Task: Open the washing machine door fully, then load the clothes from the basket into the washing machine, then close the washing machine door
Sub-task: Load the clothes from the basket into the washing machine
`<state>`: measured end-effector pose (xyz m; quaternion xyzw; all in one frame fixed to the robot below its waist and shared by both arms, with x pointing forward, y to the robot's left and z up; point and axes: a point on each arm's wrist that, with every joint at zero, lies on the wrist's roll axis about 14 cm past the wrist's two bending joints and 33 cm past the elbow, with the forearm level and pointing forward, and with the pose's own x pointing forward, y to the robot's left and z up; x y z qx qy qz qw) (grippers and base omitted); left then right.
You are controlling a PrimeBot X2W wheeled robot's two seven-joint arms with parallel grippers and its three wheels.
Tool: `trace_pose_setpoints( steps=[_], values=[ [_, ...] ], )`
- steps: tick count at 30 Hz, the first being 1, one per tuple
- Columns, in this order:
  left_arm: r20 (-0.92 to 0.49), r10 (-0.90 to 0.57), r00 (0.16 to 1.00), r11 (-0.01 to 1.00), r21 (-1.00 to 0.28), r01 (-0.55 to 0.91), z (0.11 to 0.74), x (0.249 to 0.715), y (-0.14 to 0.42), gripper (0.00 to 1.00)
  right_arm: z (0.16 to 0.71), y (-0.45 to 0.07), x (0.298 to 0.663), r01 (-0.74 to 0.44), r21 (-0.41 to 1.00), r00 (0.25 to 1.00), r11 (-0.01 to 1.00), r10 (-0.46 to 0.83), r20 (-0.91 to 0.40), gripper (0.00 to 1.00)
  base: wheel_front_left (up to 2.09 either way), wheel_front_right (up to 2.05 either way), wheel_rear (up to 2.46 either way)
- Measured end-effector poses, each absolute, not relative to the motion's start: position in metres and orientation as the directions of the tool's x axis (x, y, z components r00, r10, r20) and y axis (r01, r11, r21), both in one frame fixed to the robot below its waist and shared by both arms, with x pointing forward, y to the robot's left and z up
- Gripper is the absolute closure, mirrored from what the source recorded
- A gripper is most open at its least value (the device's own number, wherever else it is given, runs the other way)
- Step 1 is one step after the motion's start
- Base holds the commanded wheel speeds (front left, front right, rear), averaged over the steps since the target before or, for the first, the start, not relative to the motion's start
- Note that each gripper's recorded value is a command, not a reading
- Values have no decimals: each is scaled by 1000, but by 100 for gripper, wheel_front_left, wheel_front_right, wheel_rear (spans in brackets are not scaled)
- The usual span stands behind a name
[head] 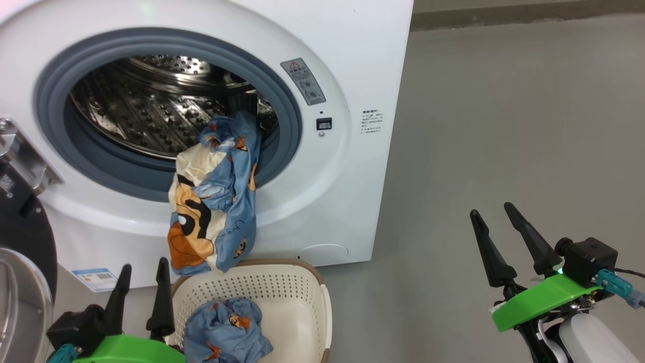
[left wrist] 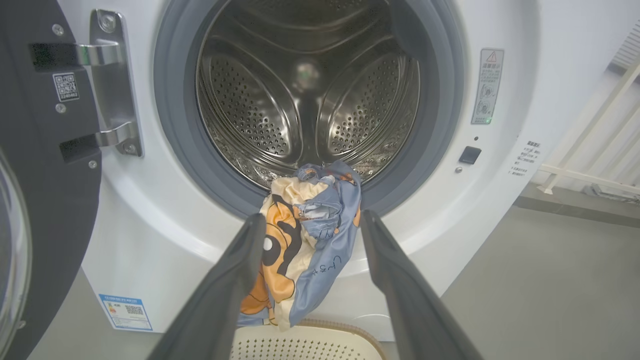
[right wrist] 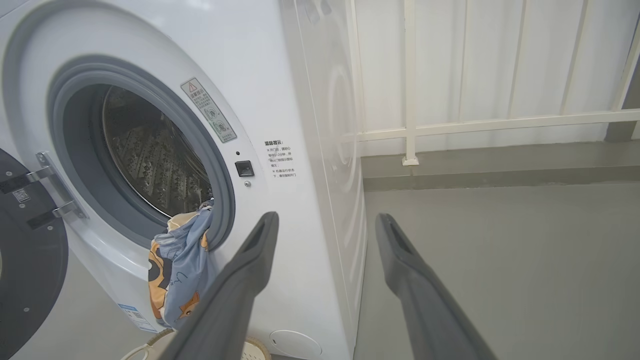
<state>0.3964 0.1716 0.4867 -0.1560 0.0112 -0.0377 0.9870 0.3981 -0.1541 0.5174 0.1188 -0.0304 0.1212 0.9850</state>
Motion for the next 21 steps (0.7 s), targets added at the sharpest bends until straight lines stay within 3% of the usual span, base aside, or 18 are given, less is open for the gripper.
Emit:
trace_pose_setpoints(
  steps=[21],
  values=[
    [-364, -198, 910, 934, -351, 63, 374, 442, 134, 0, 493, -173, 429, -191, 215, 982, 958, 189, 30, 0, 0, 0, 0]
  ],
)
